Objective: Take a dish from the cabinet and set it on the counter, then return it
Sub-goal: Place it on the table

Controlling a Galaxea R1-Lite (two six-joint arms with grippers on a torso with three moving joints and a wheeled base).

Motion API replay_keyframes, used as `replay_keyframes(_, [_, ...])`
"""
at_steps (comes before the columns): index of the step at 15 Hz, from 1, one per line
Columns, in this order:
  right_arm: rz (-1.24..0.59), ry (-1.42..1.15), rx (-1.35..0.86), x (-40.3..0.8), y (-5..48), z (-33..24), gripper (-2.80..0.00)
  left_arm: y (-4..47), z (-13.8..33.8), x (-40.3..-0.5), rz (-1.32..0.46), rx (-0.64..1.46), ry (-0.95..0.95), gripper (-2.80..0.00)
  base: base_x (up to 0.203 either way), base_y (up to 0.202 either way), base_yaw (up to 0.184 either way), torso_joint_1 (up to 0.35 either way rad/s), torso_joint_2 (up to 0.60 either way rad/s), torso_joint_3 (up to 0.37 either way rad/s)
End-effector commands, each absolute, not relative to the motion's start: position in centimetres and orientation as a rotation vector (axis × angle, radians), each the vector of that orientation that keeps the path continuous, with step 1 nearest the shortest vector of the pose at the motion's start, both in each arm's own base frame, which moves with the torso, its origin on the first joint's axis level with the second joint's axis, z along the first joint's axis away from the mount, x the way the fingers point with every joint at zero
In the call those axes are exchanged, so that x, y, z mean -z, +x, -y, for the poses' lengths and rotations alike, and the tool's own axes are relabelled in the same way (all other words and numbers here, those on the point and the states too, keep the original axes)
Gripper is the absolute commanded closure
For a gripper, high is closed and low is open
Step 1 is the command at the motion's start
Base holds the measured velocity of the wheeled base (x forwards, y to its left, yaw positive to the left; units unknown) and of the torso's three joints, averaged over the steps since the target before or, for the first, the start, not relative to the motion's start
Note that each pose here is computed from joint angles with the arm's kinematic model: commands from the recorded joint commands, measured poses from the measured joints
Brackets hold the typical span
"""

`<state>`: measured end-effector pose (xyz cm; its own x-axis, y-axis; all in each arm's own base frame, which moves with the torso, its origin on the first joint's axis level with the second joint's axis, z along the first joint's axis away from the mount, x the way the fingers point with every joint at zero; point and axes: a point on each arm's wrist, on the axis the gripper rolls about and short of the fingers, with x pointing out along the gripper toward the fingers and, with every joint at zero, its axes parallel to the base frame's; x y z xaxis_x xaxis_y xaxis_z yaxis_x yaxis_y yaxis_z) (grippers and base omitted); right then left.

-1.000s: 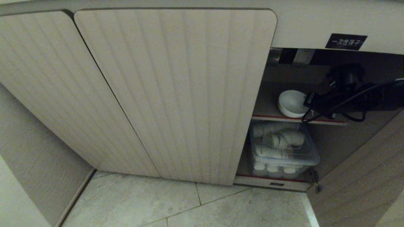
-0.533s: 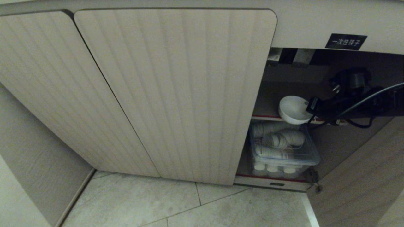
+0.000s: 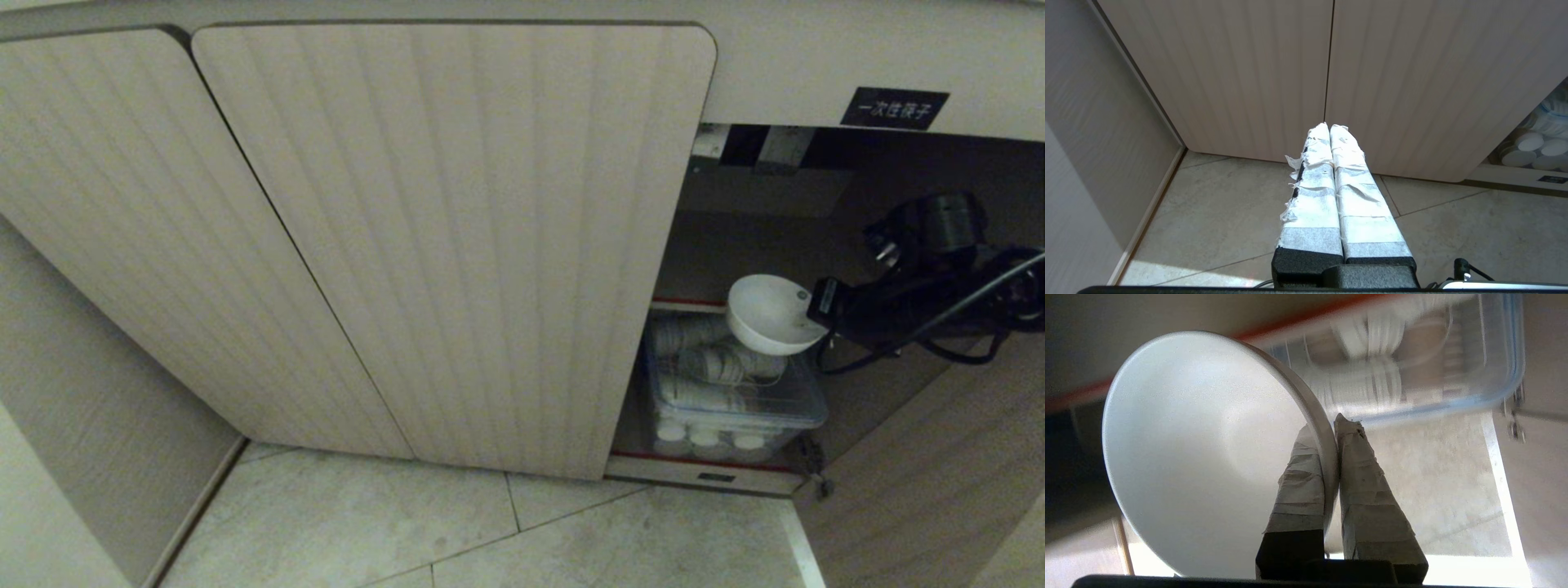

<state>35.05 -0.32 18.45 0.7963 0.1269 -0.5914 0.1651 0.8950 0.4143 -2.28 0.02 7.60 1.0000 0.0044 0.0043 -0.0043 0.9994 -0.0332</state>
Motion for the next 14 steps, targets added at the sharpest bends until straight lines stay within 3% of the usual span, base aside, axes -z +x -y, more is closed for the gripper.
replay_keyframes(1, [-0.667, 0.445, 0.004, -18.7, 33.0, -0.1, 0.0, -2.3, 0.0, -7.6, 0.005, -0.005, -0.034, 0.0, 0.0, 0.0, 0.0, 0.0, 0.0, 0.0])
replay_keyframes(14, [-0.616, 0.373, -0.142, -19.1, 20.7, -0.8, 0.0, -2.3, 0.0, -7.6, 0.005, -0.005, -0.034, 0.0, 0.0, 0.0, 0.0, 0.0, 0.0, 0.0])
